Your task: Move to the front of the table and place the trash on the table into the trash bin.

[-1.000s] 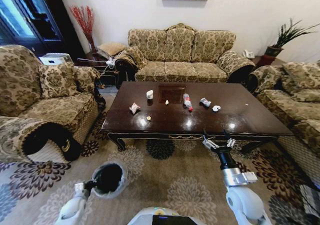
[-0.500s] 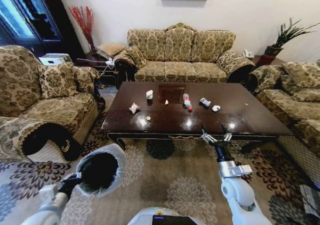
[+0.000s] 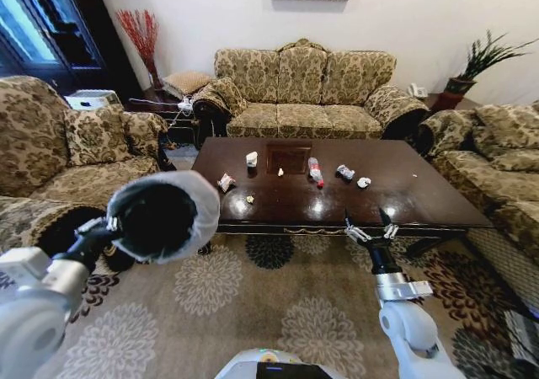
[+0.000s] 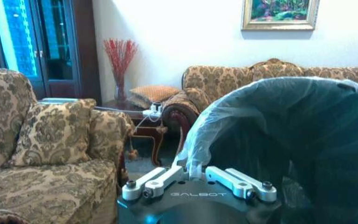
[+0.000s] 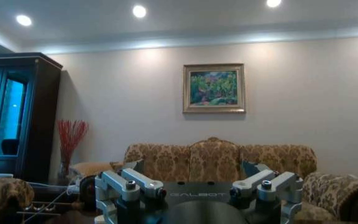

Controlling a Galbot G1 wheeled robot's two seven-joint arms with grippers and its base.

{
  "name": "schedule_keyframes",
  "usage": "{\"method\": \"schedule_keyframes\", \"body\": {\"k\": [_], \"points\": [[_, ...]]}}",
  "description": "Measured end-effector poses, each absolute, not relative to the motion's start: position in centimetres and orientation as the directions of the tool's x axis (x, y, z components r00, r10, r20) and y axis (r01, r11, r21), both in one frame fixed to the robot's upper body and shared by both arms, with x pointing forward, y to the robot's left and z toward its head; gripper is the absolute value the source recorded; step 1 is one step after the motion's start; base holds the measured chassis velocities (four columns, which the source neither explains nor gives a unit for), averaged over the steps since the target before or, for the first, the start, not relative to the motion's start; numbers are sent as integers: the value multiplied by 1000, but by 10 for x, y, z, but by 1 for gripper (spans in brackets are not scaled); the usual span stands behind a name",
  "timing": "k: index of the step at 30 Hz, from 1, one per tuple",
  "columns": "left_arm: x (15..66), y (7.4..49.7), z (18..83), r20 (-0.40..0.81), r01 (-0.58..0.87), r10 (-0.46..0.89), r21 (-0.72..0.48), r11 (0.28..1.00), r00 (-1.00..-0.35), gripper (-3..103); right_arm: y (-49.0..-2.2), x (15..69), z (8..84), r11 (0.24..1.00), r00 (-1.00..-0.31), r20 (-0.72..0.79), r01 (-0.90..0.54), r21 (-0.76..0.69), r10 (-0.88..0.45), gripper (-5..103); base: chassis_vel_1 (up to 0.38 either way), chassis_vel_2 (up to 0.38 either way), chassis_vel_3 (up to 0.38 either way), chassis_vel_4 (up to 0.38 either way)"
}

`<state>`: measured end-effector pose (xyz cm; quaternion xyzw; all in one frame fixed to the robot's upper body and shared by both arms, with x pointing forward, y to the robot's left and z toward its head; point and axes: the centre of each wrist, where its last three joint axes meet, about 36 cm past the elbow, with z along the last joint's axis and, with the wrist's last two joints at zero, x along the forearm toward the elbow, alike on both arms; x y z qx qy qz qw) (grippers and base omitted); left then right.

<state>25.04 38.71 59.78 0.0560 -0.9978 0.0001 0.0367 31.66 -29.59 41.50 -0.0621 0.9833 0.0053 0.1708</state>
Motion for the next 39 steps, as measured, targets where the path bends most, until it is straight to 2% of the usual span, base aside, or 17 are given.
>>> {"method": "schedule_keyframes", "body": {"k": [8, 22, 30, 39], "points": [[256, 380, 582, 95, -95, -92, -25, 995, -991, 0, -294, 320, 421, 993, -934, -338, -119, -16, -118, 100, -19, 119, 25, -110], [269, 388, 582, 96, -65, -64, -16, 998, -993, 0, -290, 324, 423, 992, -932, -339, -125, -34, -130, 100, -70, 225, 74, -228], [272, 389, 580, 98, -63, -61, -21, 998, -993, 0, -289, 325, 419, 991, -933, -335, -128, -31, -131, 100, 110, 218, -105, -237], [273, 390, 579, 97, -59, -57, -20, 998, -994, 0, -284, 328, 415, 991, -940, -317, -132, 0, -125, 100, 290, 280, -279, -268]]}}
